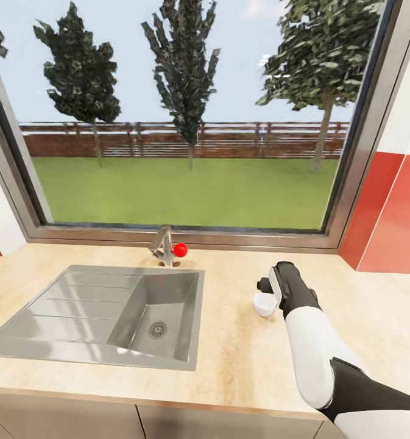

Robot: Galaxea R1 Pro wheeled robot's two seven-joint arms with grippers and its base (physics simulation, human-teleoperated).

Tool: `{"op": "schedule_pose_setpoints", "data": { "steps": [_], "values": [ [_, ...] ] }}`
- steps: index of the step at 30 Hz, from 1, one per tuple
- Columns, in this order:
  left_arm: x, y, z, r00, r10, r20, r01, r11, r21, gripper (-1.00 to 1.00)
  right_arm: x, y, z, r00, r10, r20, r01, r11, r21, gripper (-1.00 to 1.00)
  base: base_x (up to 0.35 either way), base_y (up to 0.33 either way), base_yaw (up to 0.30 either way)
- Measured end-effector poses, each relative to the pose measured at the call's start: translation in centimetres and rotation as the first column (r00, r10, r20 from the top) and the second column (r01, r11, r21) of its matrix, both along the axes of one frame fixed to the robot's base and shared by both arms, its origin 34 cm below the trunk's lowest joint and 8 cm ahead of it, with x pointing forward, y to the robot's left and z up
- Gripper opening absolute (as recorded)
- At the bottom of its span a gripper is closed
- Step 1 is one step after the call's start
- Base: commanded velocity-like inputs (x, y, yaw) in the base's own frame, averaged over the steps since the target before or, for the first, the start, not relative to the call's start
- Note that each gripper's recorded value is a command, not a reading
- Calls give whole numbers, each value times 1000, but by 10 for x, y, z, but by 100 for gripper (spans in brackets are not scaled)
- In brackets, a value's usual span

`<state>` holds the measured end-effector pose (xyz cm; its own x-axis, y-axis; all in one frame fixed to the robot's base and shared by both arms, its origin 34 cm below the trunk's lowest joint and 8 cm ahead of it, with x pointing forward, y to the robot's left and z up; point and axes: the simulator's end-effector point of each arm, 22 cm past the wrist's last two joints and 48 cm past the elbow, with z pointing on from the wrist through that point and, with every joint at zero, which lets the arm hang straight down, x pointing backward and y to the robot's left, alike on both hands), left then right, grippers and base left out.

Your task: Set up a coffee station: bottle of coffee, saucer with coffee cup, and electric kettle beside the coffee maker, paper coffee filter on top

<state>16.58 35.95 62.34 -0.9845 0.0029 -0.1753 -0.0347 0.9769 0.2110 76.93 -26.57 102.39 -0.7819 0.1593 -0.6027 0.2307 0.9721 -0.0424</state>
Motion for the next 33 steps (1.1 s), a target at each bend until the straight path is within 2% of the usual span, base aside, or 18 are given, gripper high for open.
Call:
{"op": "schedule_pose_setpoints", "data": {
  "steps": [5, 11, 18, 33],
  "values": [
    [0, -1, 0, 1000, 0, 0, 0, 1000, -1, 100, -2, 2, -4, 1000, 2, -9, -2, 1000, 3, 100, 1, 0, 0],
    [0, -1, 0, 1000, 1, 0, -1, 1000, -1, 100, -10, 0, -19, 999, -26, -40, 28, 999, 45, 100, 0, 0, 0],
    [0, -1, 0, 1000, 0, 0, 0, 1000, -1, 100, -16, -10, -24, 996, -67, -59, 69, 997, 26, 100, 13, 0, 0],
    [0, 0, 0, 1000, 1, 0, -1, 1000, 0, 100, -20, -12, -32, 995, -70, -77, 72, 997, 21, 100, 44, 0, 0]
  ]
}}
